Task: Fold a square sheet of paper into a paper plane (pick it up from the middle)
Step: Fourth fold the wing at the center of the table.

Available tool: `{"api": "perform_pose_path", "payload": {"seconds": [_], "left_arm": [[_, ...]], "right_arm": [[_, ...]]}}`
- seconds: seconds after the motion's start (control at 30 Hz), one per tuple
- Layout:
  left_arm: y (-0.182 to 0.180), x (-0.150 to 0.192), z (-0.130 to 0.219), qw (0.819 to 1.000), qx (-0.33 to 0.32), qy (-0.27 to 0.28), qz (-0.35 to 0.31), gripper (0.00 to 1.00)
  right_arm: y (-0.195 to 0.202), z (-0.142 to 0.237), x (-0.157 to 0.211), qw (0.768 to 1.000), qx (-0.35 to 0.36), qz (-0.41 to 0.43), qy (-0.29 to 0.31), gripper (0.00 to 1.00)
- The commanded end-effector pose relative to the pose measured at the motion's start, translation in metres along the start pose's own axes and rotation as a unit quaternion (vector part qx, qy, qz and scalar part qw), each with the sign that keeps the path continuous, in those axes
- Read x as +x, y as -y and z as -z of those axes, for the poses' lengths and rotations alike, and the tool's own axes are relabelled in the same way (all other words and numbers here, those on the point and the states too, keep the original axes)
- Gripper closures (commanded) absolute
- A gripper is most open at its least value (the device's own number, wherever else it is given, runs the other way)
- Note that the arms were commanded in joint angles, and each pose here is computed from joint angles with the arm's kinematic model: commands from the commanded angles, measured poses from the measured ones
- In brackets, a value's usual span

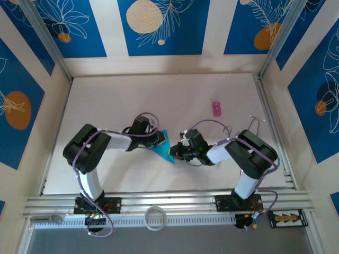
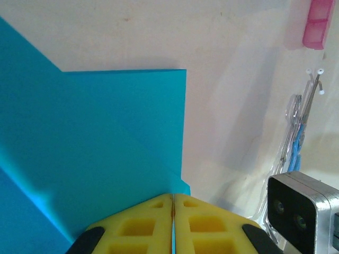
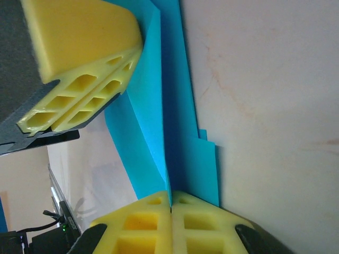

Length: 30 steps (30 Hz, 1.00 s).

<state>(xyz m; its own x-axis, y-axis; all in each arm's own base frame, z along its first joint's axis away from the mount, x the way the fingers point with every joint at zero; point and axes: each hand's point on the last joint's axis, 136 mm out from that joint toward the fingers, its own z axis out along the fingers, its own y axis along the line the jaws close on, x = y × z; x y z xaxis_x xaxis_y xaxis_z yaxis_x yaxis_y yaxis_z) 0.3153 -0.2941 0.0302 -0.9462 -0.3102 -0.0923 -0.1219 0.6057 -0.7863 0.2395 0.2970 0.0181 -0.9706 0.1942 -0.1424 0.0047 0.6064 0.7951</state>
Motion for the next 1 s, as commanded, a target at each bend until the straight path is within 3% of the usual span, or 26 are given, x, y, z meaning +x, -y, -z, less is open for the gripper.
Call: {"api": "perform_pose_path", "payload": {"seconds": [0.0, 0.7, 0.97], "left_arm": [[0.003, 0.002, -0.005, 1.000, -0.003, -0.011, -0.009, 0.90], [-0.015, 0.012, -0.014, 0.998, -0.042, -0.049, -0.013, 0.89], [-0.028, 0.017, -0.016, 0.996, -0.059, -0.058, -0.013, 0.90]], "right_arm": [[0.034, -0.005, 0.018, 0.997, 0.054, -0.035, -0.033, 0.99], [0.031, -0.004, 0.018, 0.997, 0.053, -0.040, -0.039, 0.98], [0.024, 0.002, 0.020, 0.997, 0.048, -0.035, -0.042, 0.92]]}}
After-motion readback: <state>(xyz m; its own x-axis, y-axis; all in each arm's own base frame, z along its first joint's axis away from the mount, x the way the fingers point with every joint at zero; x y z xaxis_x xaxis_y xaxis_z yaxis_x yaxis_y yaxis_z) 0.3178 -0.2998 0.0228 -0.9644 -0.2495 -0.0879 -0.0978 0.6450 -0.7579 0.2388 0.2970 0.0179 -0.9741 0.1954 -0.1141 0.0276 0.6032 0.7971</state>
